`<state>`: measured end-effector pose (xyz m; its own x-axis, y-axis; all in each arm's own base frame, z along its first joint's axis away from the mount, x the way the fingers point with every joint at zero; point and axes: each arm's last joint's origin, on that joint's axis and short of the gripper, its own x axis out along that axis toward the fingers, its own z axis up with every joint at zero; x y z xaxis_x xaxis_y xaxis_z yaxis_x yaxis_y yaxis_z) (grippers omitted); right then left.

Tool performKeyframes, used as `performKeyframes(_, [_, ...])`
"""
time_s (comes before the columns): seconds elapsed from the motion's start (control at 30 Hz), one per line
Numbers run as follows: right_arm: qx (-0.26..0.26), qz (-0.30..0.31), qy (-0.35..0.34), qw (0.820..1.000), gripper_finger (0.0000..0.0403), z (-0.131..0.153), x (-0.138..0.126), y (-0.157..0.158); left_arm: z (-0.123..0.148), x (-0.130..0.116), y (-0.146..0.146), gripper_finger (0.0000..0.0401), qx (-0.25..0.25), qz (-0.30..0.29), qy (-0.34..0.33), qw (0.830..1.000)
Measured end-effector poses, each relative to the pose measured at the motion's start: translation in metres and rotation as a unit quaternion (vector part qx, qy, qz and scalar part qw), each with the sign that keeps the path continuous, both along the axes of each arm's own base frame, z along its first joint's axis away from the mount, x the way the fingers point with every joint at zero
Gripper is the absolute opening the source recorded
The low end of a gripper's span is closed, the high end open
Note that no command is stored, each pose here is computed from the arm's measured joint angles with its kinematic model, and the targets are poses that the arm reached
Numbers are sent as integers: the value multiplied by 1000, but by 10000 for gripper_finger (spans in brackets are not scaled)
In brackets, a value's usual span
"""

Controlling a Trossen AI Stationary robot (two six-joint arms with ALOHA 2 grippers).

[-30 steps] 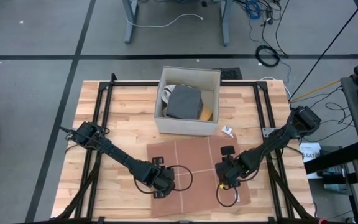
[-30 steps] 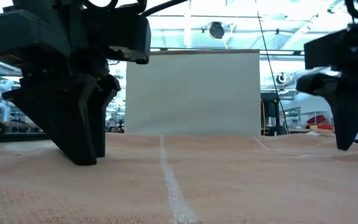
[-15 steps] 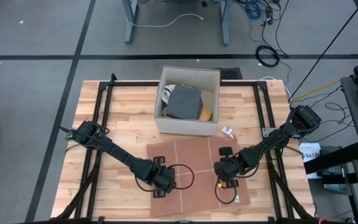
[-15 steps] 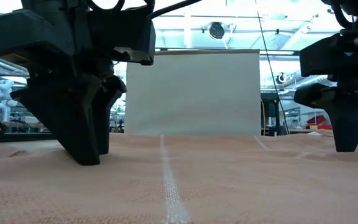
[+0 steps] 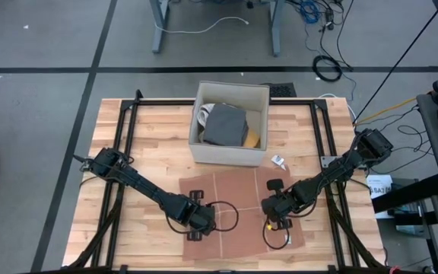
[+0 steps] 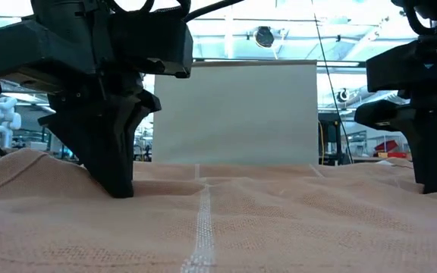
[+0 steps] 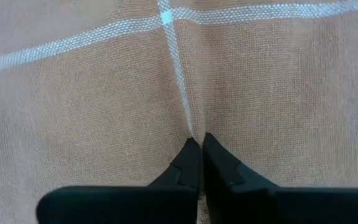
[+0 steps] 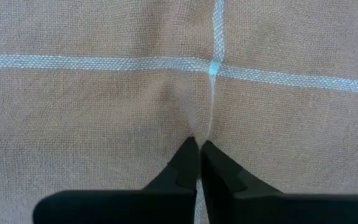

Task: Fold towel
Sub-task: Fold the brown towel with white checkered lines

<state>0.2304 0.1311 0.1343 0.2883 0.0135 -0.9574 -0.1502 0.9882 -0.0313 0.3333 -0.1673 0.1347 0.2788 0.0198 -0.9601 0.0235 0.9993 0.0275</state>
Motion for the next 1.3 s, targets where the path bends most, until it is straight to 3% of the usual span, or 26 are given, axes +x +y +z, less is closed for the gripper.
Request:
performKeyframes(0.23, [2, 5, 3, 1000, 1, 12, -8, -4, 11, -7, 4, 3, 15, -24, 17, 999])
performKeyframes(0.33, [-2, 1, -21, 1000, 1, 33, -10, -7, 27, -16, 11, 2, 36, -20, 24, 999])
performKeyframes(0.63, [-61, -7, -144, 988, 0, 112, -23, -22, 100, -40, 33, 1, 103, 6, -80, 991])
performKeyframes(0.8, [-120, -7, -197, 973, 0, 153, -28, -30, 125, -50, 45, 1, 199, -12, -124, 972])
performKeyframes(0.97, [-159, -12, -223, 962, 0, 185, -30, -33, 155, -53, 54, 1, 289, 23, -157, 944])
performKeyframes(1.13, [-107, 15, -183, 977, 0, 174, -33, -29, 157, -59, 36, 1, 265, -18, -156, 952])
performKeyframes(1.3, [-44, 54, -159, 985, 0, 128, -31, -16, 121, -63, 10, 1, 213, -59, -120, 968])
